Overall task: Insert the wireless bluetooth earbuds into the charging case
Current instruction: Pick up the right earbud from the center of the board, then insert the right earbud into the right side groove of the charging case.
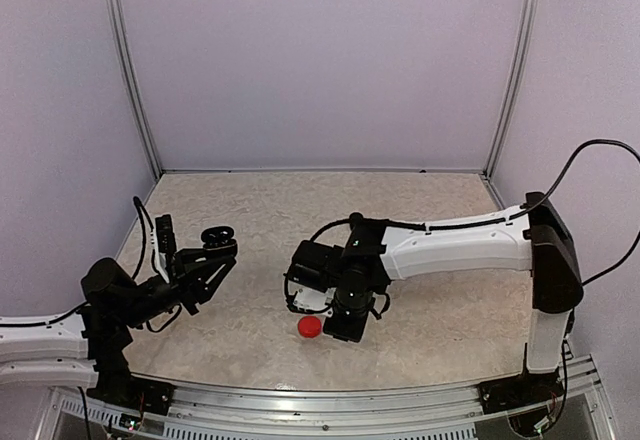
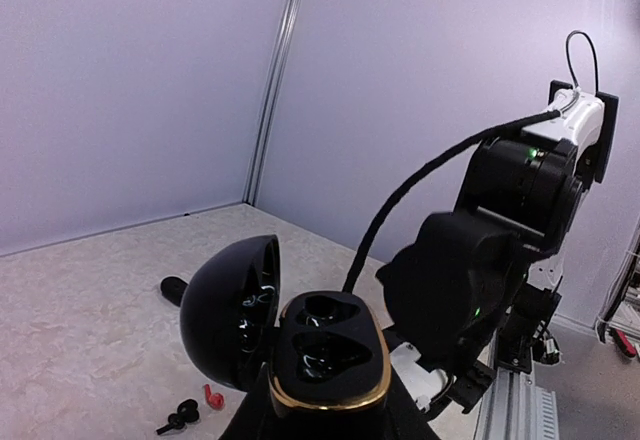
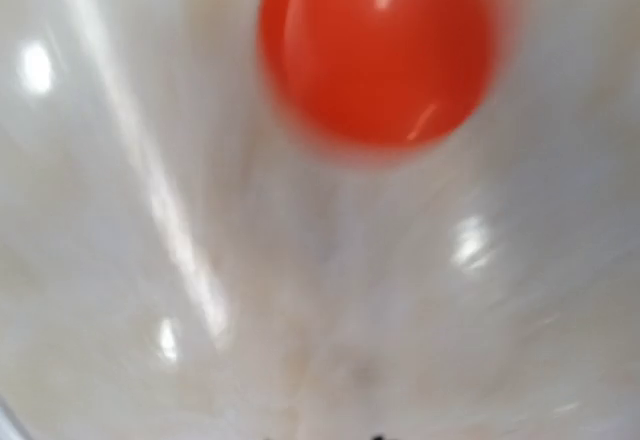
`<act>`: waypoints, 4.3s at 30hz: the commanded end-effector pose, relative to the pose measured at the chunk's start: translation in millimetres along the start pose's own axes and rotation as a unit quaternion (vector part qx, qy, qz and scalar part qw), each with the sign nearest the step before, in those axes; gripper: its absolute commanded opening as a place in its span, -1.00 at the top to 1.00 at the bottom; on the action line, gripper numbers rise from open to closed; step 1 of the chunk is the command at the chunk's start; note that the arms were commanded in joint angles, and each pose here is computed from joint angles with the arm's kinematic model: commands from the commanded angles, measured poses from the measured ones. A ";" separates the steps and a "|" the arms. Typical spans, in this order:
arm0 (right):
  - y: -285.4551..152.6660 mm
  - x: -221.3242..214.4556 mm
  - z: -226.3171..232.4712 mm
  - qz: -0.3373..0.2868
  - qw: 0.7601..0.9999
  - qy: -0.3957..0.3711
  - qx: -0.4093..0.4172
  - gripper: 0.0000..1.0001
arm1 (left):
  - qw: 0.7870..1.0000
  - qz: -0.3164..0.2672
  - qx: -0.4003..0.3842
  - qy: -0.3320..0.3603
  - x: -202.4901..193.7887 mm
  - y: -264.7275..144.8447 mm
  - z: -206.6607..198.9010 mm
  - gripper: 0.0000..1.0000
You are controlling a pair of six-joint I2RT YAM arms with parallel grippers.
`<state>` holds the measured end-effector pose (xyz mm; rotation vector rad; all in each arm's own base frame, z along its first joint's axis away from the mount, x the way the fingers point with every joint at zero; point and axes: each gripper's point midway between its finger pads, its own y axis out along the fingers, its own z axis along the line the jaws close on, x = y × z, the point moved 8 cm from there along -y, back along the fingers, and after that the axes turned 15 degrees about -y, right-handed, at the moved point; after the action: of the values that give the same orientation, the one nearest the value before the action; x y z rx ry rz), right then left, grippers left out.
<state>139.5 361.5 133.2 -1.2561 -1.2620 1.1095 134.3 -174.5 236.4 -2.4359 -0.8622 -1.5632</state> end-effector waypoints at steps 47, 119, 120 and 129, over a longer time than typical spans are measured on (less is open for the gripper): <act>-218.7 72.4 -15.6 -0.655 0.752 0.072 -0.028 0.66 | 0.979 -0.078 -0.018 0.190 3.8 32.3 -29.8 0.99; -163.2 74.2 3.9 -0.578 0.795 0.025 -0.181 0.63 | 0.977 -0.114 -0.024 0.180 15.3 23.5 -32.5 0.99; -161.9 74.8 4.1 -0.578 0.796 0.026 -0.178 0.62 | 0.977 -0.114 -0.024 0.180 15.3 24.1 -32.4 0.99; -161.6 76.2 5.3 -0.583 0.794 0.028 -0.170 0.56 | 0.976 -0.110 -0.032 0.184 14.7 27.2 -34.1 0.99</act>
<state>126.2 431.7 316.4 -0.4280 -1.8398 -0.1377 128.1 -209.2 242.4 -2.0350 -0.8904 -1.9775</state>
